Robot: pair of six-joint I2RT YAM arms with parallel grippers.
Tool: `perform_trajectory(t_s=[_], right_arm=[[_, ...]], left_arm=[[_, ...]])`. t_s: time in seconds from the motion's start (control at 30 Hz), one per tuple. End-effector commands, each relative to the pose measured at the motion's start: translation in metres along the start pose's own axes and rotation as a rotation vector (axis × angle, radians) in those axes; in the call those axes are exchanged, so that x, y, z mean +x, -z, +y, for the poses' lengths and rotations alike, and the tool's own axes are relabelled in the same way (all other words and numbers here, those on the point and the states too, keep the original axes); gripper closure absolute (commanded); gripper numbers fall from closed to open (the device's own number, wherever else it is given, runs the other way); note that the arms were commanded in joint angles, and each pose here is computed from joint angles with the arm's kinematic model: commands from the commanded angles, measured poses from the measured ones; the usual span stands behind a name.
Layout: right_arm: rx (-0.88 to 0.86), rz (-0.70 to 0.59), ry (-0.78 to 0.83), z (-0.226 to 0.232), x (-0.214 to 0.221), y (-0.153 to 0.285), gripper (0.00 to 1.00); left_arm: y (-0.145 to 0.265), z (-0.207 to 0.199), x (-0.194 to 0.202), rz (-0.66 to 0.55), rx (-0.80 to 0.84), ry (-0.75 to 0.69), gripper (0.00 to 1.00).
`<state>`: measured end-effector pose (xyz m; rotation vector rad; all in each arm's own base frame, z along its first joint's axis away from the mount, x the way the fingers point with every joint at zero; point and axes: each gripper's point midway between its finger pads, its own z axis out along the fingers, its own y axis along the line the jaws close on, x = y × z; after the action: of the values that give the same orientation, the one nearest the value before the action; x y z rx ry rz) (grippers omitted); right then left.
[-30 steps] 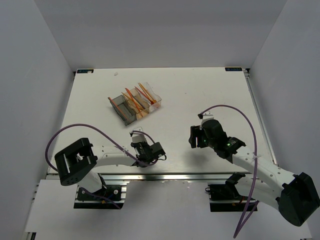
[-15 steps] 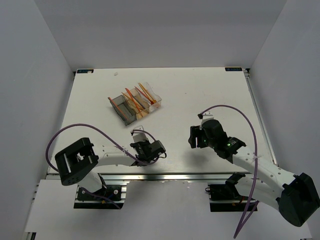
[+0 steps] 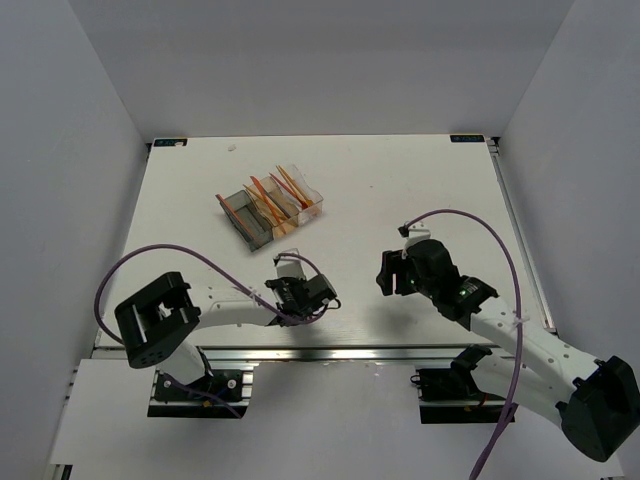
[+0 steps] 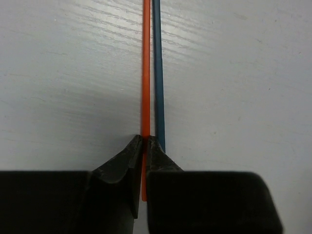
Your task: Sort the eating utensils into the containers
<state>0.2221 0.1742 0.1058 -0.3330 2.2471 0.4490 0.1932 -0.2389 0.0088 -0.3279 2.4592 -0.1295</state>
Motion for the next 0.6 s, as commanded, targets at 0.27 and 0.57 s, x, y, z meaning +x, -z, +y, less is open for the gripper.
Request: perform_trajectory(t_s=[0.27,0.57], right_arm=[[-0.053,-0.059,-0.005,0.01,-0.013,0.007,0.31],[-0.053,-0.06,-0.005,0.01,-0.014,0.007,0.31]], left_arm=[[0.009,0.102,0.079,0.377,-0.293,-0.342,0.73],[0.012,0.113,0.089,0.432,-0.29,-0.38,0.72]])
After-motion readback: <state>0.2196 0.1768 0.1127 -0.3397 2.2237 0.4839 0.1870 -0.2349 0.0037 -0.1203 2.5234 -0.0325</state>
